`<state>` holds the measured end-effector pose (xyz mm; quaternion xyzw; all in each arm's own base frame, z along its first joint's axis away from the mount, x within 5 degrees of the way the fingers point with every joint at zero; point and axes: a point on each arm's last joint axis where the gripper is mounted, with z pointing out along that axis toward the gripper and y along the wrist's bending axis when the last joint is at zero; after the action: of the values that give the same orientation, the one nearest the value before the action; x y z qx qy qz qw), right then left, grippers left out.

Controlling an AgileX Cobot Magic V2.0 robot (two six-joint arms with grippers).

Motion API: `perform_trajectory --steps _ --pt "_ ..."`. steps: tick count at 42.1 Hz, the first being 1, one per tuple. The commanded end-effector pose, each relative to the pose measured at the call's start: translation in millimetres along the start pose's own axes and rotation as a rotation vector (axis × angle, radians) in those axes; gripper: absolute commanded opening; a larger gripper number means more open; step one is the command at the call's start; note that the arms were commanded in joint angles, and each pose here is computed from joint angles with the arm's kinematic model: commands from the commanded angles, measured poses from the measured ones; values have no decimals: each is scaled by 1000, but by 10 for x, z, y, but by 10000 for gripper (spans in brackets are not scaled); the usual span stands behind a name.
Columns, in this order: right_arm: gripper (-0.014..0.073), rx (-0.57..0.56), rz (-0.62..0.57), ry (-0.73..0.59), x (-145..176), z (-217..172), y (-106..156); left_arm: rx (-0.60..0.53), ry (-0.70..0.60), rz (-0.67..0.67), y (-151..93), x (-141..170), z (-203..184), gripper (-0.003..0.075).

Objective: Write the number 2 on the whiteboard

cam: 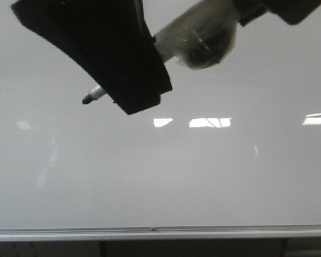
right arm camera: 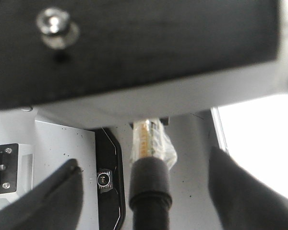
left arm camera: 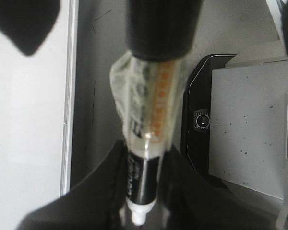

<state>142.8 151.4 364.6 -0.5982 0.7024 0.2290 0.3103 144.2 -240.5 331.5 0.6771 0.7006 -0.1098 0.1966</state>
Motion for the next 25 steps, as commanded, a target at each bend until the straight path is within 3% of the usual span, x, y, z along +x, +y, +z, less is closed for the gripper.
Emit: perform_trajectory --steps 1,14,25 --pt "419 11 -31 -73 -113 -99 27 -36 -99 4 -9 -93 -186 -20" --pt "265 4 -46 -67 -108 -98 33 -38 -102 4 -7 -96 -187 -20" --pt "69 13 -57 -49 -92 -97 25 -43 -110 4 -2 -104 -188 -20"
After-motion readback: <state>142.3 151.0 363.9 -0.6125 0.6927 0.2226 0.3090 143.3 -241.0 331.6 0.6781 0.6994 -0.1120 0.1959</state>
